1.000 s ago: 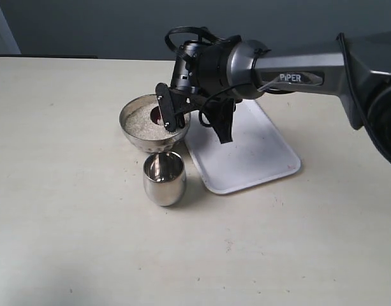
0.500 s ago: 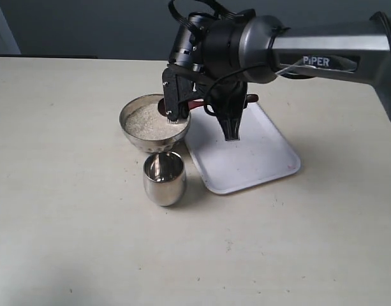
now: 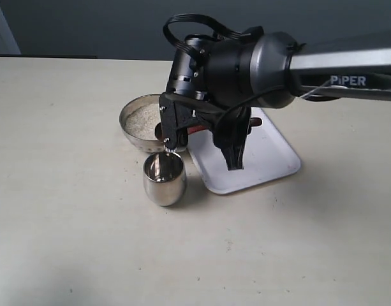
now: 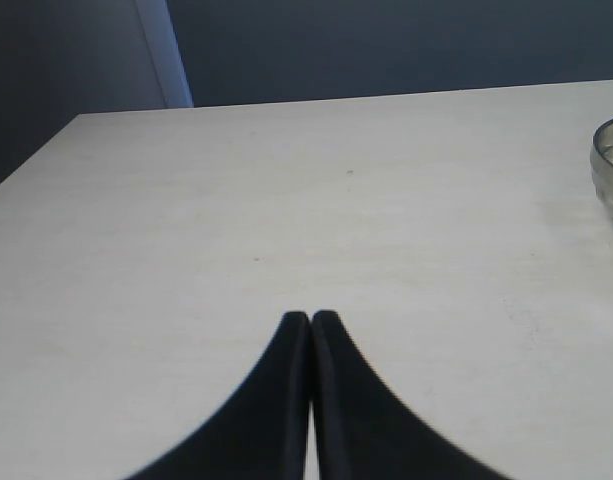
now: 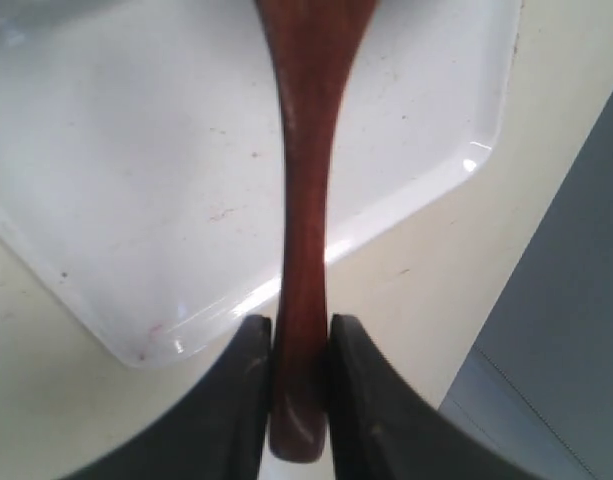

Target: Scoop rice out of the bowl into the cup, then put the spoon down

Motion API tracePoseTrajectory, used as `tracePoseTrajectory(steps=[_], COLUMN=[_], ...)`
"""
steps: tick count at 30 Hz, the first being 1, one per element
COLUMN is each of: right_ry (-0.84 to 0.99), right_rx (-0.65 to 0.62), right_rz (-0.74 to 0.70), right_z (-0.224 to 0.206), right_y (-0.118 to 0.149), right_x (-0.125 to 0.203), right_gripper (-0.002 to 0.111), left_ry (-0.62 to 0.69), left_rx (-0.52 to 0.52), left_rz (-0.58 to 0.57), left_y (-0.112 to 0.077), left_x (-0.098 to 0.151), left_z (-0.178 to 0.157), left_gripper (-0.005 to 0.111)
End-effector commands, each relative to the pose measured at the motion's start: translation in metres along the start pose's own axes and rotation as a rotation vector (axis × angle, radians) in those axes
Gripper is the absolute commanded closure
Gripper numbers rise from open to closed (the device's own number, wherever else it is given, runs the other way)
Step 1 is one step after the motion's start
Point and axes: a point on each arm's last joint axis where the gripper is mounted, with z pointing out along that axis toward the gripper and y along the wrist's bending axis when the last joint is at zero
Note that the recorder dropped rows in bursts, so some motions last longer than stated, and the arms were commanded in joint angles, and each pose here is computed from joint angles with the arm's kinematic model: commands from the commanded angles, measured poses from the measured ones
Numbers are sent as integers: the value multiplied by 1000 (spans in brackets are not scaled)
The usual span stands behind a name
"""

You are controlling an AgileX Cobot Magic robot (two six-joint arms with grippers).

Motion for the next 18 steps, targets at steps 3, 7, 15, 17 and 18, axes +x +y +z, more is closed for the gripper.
tracePoseTrajectory(steps=[3, 7, 15, 17, 18], right_ry=[1, -34, -41, -37, -34], right_rx=[-8, 12, 114, 125, 132], right_rz=[-5, -19, 18, 10, 2], right_z=[-5, -2, -5, -7, -8], right_y=[21, 33, 31, 32, 33], right_x=[0, -8, -12, -13, -14], right_gripper=[109, 109, 109, 109, 109], left_ry=[-18, -18, -18, -18, -18], left_rx=[1, 1, 1, 1, 1], left_rz=[-2, -2, -2, -2, -2], left_y=[0, 0, 0, 0, 0], left_x=[-4, -4, -4, -4, -4], left_z=[-1, -1, -1, -1, -1], left_gripper=[106, 106, 106, 106, 106])
